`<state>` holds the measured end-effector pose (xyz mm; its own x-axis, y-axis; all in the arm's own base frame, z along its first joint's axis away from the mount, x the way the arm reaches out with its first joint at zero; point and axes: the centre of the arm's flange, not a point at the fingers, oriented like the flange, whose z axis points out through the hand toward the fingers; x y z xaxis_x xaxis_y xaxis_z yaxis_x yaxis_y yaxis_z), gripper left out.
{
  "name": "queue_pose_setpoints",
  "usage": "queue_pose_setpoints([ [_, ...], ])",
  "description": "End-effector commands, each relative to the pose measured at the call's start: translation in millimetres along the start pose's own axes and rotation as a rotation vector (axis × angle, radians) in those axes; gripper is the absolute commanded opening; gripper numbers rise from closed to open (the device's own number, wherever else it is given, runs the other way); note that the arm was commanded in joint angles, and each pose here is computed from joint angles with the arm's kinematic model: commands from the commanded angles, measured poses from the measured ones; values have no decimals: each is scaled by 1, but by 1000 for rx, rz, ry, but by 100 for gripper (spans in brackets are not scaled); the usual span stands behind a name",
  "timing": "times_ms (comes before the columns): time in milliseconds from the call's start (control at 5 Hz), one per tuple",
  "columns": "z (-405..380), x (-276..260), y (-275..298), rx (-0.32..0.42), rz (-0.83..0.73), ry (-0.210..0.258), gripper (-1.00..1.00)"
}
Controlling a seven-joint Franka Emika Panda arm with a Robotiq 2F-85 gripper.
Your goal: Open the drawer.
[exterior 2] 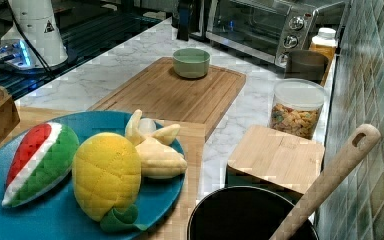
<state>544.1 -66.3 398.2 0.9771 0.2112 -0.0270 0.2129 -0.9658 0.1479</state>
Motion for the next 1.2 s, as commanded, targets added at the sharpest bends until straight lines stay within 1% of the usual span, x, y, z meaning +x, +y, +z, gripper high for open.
queue_pose_setpoints([
  [200,41,-71,77,-71,-33,-7,100],
  [400,54,-82,94,-89,-49,12,100],
  [600,65,-96,112,-93,-63,72,100],
  [800,73,-102,124,-102,-78,90,100],
  [1000,83,-101,132,-92,-93,93,100],
  [1200,93,-103,134,-61,-84,94,100],
])
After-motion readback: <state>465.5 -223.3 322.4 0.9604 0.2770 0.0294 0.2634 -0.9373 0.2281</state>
